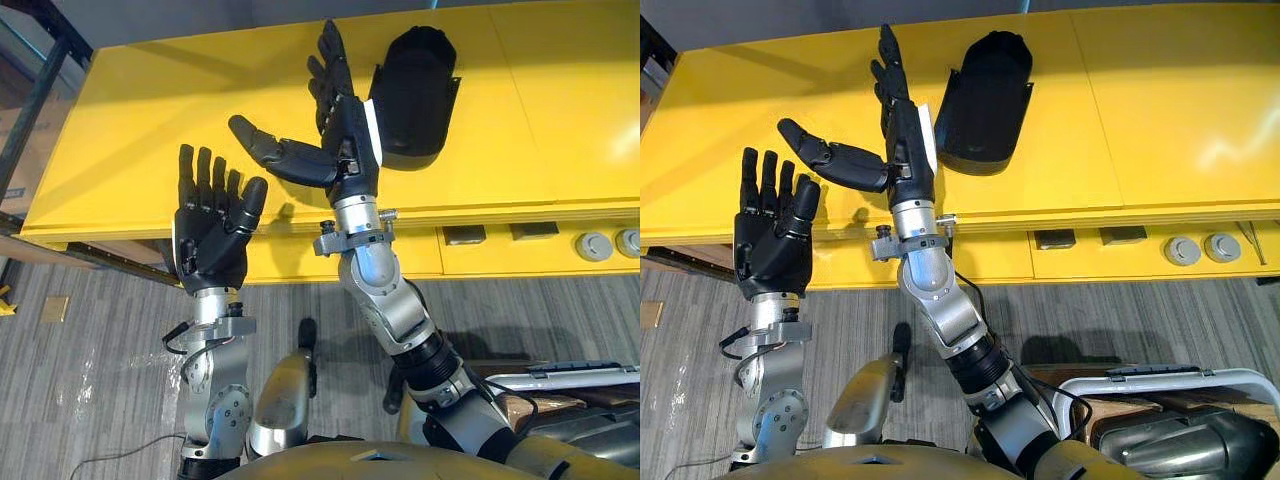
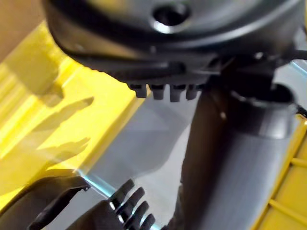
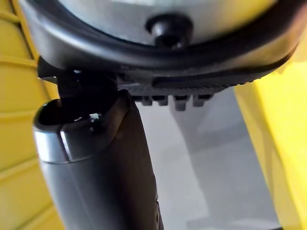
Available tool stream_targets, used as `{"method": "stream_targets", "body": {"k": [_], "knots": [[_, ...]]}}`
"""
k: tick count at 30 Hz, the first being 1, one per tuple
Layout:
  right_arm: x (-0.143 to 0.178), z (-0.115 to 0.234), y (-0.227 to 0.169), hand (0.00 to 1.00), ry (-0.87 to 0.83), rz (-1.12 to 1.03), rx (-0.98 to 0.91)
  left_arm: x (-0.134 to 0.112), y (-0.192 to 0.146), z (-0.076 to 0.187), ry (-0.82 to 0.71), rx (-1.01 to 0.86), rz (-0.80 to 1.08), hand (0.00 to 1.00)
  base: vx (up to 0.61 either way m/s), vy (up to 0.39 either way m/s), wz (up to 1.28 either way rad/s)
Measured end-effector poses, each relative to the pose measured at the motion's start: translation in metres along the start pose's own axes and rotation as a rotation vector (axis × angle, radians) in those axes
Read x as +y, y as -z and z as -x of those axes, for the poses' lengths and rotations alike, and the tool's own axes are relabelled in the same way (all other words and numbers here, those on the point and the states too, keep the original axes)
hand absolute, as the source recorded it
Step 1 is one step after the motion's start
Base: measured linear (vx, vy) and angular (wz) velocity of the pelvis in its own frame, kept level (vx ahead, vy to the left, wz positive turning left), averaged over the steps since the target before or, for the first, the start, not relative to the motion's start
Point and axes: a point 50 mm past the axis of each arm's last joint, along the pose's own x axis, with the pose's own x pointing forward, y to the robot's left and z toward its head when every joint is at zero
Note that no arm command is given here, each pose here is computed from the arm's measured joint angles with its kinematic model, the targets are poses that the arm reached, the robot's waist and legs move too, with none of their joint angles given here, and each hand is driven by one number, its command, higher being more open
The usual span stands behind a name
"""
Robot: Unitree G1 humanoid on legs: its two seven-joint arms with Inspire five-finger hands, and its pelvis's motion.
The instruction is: Walk over and take three plastic housings, then place them on the shelf
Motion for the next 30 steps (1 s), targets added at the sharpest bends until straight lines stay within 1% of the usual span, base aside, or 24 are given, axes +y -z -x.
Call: {"method": "stream_targets", "body": {"k": [3, 9, 13, 16, 21, 28, 30], "knots": [[-0.006, 0.008, 0.01, 1.0, 0.048, 0.009, 0.061, 0.0, 0.001, 0.001, -0.006, 0.003, 0.005, 1.0, 0.05, 0.004, -0.1], [-0.01, 0.012, 0.014, 1.0, 0.064, 0.014, 0.088, -0.003, 0.011, 0.009, -0.015, 0.058, 0.029, 1.0, 0.02, 0.011, -0.05], [-0.012, 0.015, 0.018, 1.0, 0.074, 0.018, 0.107, -0.005, 0.013, 0.01, -0.009, 0.07, 0.033, 1.0, 0.0, 0.001, -0.01], [-0.015, 0.018, 0.02, 1.0, 0.086, 0.048, 0.115, -0.003, 0.015, 0.012, -0.02, 0.081, 0.031, 1.0, 0.0, 0.007, -0.01], [-0.026, 0.027, 0.029, 1.0, 0.128, 0.069, 0.172, 0.002, 0.029, 0.022, -0.053, 0.166, 0.022, 1.0, 0.02, 0.014, -0.02], [-0.035, 0.032, 0.033, 1.0, 0.175, 0.083, 0.197, -0.003, 0.035, 0.025, -0.026, 0.213, 0.03, 1.0, 0.0, 0.002, 0.0], [-0.038, 0.039, 0.038, 1.0, 0.189, 0.093, 0.227, -0.003, 0.036, 0.026, -0.026, 0.22, 0.03, 1.0, 0.04, 0.01, 0.05]]}}
